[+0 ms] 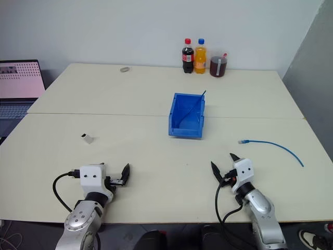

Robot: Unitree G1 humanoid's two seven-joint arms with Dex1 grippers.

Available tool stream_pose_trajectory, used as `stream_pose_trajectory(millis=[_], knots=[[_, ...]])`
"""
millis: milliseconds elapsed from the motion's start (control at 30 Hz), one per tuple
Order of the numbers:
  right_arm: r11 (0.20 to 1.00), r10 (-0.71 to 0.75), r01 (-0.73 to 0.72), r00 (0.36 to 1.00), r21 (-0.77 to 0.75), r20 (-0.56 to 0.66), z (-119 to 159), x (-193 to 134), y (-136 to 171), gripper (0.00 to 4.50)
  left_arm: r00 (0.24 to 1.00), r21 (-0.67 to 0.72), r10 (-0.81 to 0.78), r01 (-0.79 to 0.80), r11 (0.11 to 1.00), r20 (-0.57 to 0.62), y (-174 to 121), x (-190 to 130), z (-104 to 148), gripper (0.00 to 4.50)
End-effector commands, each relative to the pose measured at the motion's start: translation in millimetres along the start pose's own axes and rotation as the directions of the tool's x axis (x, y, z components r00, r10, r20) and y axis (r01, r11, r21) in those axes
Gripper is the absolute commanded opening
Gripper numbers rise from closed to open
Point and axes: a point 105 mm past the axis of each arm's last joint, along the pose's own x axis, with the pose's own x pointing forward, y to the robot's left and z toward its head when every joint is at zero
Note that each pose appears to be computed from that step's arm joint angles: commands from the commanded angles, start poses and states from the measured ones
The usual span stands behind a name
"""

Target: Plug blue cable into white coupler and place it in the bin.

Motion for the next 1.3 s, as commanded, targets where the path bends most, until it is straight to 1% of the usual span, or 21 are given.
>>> stream_pose_trajectory(millis=[33,100,200,467,567,700,767,833,967,1067,1133,1200,1233,1300], knots=[[0.999,-0.007,0.009,0.999,-0.031,0.050,15.7,-0.4,-3.6,4.46,0.999,0.022,-0.020,0.019,1.000,0.046,-2.8,-0.1,10.1,4.50],[0.999,-0.006,0.008,0.999,-0.031,0.048,15.5,-0.9,-3.3,4.46,0.999,0.043,-0.014,0.013,0.999,0.031,-2.0,-0.6,7.8,4.50],[0.999,-0.003,0.004,0.999,-0.033,0.044,14.5,-1.7,-2.8,4.46,1.000,0.038,-0.011,0.011,0.999,0.009,-1.1,-1.1,3.8,4.50],[0.999,0.001,0.000,0.999,-0.037,0.047,15.5,-1.0,-2.9,4.46,0.998,0.063,-0.038,0.035,0.997,0.041,-0.2,-1.2,9.2,4.50],[0.999,-0.002,0.004,0.999,-0.037,0.051,16.1,-0.9,-3.6,4.46,0.996,0.069,-0.073,0.070,0.995,0.043,-3.2,-1.3,10.9,4.50],[0.999,-0.010,0.012,0.998,-0.038,0.055,17.1,-1.4,-3.7,4.46,0.980,0.009,-0.183,0.182,0.983,0.074,-13.5,-4.9,18.7,4.50],[0.999,-0.018,0.021,0.998,-0.038,0.058,17.6,-2.2,-4.6,4.46,0.965,0.009,-0.247,0.247,0.969,0.082,-20.3,-6.6,22.2,4.50],[0.999,-0.026,0.029,0.998,-0.037,0.061,18.1,-3.1,-5.0,4.46,0.948,0.042,-0.307,0.305,0.952,0.087,-26.1,-7.7,25.5,4.50],[0.998,-0.043,0.046,0.996,-0.035,0.073,23.1,-7.4,-8.6,4.46,0.884,0.120,-0.456,0.444,0.888,0.101,-45.5,-5.0,38.8,4.50],[0.998,-0.054,0.058,0.994,-0.037,0.093,34.9,-11.6,-18.8,4.46,0.802,0.181,-0.589,0.568,0.803,0.096,-67.2,1.3,54.2,4.50],[0.997,-0.055,0.061,0.993,-0.050,0.102,43.2,-14.5,-26.3,4.46,0.756,0.215,-0.648,0.621,0.754,0.090,-77.2,5.9,64.6,4.50],[0.994,-0.052,0.060,0.994,-0.087,0.093,51.8,-19.4,-40.5,4.46,0.690,0.254,-0.720,0.685,0.683,0.075,-90.1,11.7,79.2,4.50],[0.991,-0.051,0.058,0.997,-0.119,0.060,55.1,-23.3,-55.9,4.46,0.633,0.278,-0.772,0.733,0.620,0.053,-100.5,15.1,89.2,4.50],[0.988,-0.053,0.055,0.998,-0.147,0.013,60.2,-28.3,-76.6,4.46,0.564,0.296,-0.826,0.786,0.543,0.016,-111.9,18.5,100.3,4.50]])
